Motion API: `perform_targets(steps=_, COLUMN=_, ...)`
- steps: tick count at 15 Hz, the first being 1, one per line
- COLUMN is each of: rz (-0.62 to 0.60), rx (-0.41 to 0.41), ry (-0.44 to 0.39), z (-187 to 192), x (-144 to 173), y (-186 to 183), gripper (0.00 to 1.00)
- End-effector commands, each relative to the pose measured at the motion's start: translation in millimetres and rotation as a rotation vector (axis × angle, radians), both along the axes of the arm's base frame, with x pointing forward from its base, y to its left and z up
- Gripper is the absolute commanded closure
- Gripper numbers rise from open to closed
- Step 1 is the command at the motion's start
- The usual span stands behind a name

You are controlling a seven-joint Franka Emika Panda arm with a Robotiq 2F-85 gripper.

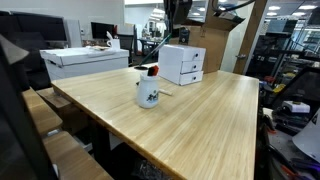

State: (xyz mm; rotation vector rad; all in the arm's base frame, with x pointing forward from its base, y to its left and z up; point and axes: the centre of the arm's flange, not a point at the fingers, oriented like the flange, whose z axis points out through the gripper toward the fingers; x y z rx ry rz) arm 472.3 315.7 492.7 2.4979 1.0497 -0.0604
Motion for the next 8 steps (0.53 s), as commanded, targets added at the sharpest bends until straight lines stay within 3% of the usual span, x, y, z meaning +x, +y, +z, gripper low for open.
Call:
perform_targets(steps=1, rz=0.032, rx=-0.061, ry=0.034, z=7.0, x=4.4, y=2.5, gripper=0.94)
perform_targets(steps=8, rz=0.051, rx=-0.071, ry=0.087, z=2.7, x=-2.4, y=0.0, gripper=0.94)
